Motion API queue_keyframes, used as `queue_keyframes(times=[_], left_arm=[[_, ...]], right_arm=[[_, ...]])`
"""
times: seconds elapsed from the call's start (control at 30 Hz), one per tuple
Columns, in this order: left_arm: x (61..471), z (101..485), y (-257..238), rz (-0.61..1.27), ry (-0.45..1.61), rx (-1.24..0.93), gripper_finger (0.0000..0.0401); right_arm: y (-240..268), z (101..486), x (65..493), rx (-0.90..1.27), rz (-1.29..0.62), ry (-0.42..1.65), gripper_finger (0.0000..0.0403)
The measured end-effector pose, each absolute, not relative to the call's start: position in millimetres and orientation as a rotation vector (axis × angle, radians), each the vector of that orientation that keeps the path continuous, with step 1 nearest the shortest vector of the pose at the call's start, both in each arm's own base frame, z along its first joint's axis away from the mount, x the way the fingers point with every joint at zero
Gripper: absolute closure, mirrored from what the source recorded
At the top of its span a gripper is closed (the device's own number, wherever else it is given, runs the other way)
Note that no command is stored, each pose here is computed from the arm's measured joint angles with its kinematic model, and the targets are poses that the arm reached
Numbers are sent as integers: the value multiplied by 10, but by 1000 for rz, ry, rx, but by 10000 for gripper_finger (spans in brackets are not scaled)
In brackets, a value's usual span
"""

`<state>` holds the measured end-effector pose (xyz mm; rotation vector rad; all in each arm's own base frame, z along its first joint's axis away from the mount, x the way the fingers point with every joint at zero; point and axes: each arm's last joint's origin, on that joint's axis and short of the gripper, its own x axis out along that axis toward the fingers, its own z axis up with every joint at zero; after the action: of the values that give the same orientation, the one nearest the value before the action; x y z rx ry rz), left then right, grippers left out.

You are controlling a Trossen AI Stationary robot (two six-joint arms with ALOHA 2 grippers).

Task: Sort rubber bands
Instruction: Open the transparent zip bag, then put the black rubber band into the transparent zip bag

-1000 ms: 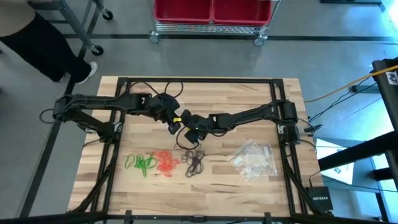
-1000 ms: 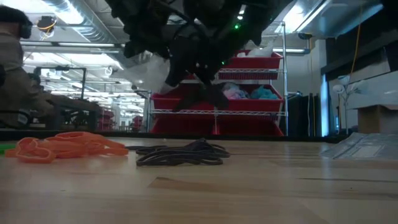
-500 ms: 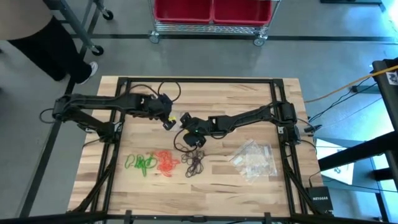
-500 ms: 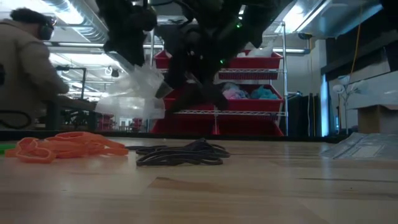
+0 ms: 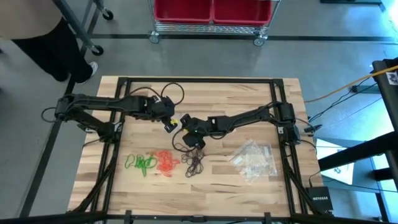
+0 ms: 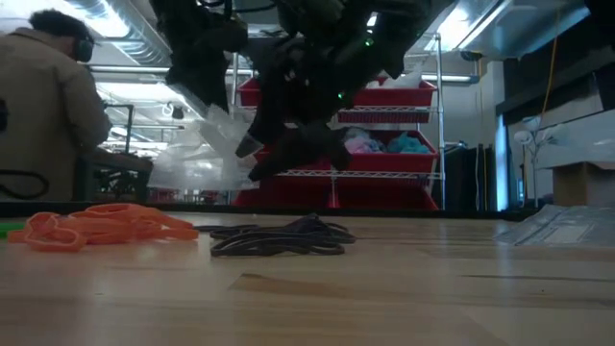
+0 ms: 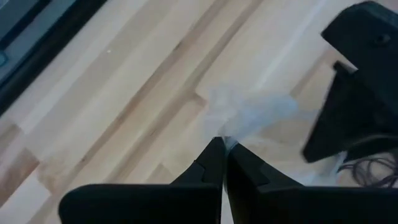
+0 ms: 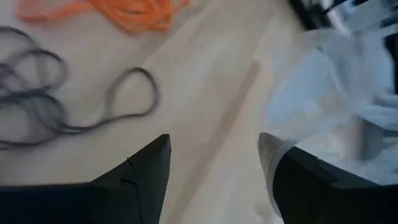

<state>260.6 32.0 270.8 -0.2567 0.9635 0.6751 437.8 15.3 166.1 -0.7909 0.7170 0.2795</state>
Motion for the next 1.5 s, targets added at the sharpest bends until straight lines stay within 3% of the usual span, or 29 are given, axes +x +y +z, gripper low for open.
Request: queue_keyframes(times=[0.13,0.3,0.83,1.17,1.33,1.5], left_arm=[[2582,2693,317,701,984,-250,401],[2619,2691,312,685,966,-238,401],[2629,2687,296,659,974,-227,401],[2636,2691,301,656,967,-221,401],[2634,2690,304,652,972,-212,401],[2639,2692,300,637,975,-191,401]], right_arm=[[159,1619,4351,-749,323,755,168],[145,1682,4397,-751,243,756,168],[170,2525,4319,-375,213,936,169],[148,2996,4116,-358,128,771,169],[146,2945,4042,-340,142,855,169],[147,2577,3913,-299,150,867,169]])
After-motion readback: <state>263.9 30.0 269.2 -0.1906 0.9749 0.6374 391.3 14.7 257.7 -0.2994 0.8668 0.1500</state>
